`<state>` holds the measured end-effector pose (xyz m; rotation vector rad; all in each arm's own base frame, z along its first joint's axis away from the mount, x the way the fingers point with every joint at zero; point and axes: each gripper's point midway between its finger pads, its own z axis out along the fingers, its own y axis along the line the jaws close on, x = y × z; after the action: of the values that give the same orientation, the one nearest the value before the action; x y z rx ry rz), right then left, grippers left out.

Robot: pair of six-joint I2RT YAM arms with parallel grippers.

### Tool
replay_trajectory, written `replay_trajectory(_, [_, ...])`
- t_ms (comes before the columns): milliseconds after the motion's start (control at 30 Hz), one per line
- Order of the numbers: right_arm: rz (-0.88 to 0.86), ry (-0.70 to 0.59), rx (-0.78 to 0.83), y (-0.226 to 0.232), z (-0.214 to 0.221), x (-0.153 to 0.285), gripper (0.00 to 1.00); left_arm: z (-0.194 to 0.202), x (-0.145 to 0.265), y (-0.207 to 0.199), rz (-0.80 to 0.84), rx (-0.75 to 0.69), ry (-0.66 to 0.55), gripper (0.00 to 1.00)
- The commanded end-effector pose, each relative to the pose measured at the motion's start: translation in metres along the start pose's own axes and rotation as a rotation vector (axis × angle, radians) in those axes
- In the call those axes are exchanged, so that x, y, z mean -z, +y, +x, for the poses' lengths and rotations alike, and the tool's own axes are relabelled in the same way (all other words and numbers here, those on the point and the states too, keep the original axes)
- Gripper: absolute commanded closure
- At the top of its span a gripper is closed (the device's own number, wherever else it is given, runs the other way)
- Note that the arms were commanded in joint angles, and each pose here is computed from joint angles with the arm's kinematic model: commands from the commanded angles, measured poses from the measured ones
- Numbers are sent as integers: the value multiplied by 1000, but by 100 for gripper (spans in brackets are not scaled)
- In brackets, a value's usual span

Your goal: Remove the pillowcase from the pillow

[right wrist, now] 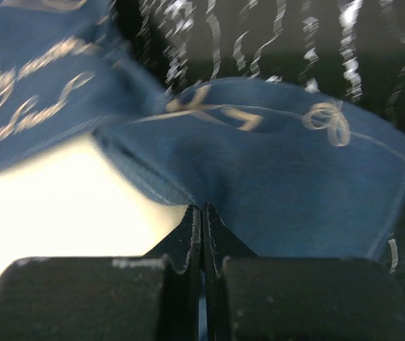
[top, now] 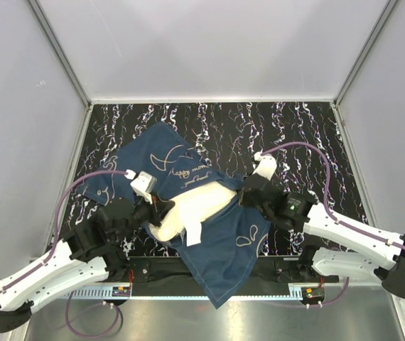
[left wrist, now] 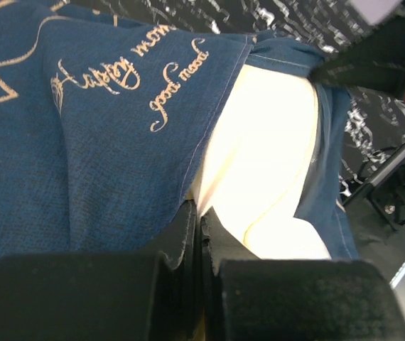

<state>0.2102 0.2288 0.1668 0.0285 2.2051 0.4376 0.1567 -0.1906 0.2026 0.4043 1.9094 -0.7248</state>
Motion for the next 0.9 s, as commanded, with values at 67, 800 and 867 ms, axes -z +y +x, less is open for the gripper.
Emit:
replay_trajectory(67, [71, -6, -6, -31, -15, -18, 100, -74, 32, -29, 124, 65, -223, 100])
replay_trajectory(800, [-62, 126, -113, -24, 34, -42, 100, -99, 22, -32, 116, 101, -332, 100])
replay_trajectory(867, [-88, 101, -116, -22, 24, -32, 100, -100, 15, -35, 124, 106, -337, 100])
